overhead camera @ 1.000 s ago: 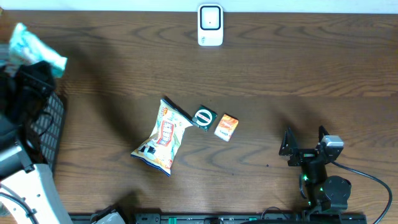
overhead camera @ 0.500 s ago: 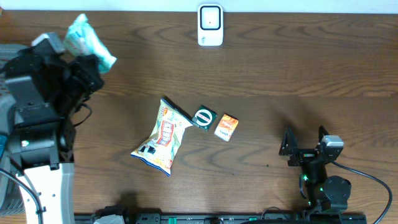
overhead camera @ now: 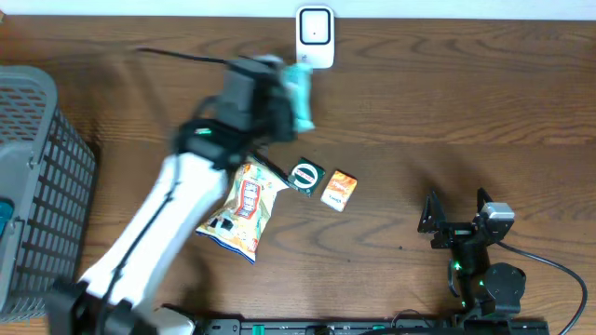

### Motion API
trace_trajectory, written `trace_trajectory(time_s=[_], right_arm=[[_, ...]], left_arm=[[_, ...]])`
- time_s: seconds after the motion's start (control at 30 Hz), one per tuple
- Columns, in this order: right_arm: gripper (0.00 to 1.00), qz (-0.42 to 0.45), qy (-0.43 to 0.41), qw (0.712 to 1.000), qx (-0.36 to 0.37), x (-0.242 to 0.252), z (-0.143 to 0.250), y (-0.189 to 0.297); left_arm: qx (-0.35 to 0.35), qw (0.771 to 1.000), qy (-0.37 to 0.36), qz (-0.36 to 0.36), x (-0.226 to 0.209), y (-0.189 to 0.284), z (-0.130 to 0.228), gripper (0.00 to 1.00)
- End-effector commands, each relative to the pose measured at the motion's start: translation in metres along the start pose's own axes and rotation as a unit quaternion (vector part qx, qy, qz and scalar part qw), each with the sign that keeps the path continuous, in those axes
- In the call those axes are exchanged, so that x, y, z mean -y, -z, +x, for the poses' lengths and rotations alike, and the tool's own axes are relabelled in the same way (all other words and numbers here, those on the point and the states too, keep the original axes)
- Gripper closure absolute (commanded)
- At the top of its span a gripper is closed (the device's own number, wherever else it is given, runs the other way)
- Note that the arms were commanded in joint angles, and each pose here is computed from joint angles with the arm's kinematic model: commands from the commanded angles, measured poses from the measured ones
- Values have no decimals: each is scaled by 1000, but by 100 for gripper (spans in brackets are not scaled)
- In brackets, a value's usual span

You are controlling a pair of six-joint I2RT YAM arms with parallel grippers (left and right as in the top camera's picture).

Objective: Scan the item barcode
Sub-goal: 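Carry the wipes pack right of the orange box and release it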

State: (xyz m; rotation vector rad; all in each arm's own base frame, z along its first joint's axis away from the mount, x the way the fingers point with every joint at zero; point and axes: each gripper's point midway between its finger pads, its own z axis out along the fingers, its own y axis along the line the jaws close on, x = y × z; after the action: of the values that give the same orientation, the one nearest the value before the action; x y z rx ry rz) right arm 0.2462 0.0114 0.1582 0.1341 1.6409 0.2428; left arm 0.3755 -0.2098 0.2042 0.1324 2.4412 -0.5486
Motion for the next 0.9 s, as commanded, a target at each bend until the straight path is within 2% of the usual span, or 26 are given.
trace_trajectory(time_s=[0.0, 0.07, 0.2, 0.23, 0.27, 0.37, 0.5, 0.67, 0.7, 0.73, 0.87], right_arm=[[1, -5, 1, 1000, -3, -2, 2, 0], [1, -5, 1, 1000, -3, -2, 2, 0], [1, -5, 1, 1000, -3, -2, 2, 0], [1, -5, 1, 1000, -3, -2, 2, 0], [1, -5, 1, 1000, -3, -2, 2, 0], [1, -5, 1, 1000, -3, -2, 2, 0], [1, -5, 1, 1000, -3, -2, 2, 0], [1, -5, 1, 1000, -3, -2, 2, 0], [1, -5, 1, 1000, -3, -2, 2, 0], [1, -5, 1, 1000, -3, -2, 2, 0], [1, -5, 1, 1000, -3, -2, 2, 0]], left_arm=[[-28, 996, -67, 44, 58, -54, 31, 93], [-58, 990, -106, 71, 96, -98, 71, 93], [-110, 983, -126, 73, 106, -130, 117, 92], [-123, 981, -127, 82, 109, -133, 126, 75], [-130, 980, -127, 87, 110, -135, 130, 62], [-137, 978, -126, 89, 110, -136, 134, 30], [-104, 980, -131, 103, 121, -113, 111, 12], [-25, 981, -174, 75, 117, -47, 61, 1], [-11, 982, -180, 63, 112, -32, 53, 1], [30, 982, -186, 20, 95, 3, 31, 0], [153, 973, -143, -93, 36, 100, -25, 0]])
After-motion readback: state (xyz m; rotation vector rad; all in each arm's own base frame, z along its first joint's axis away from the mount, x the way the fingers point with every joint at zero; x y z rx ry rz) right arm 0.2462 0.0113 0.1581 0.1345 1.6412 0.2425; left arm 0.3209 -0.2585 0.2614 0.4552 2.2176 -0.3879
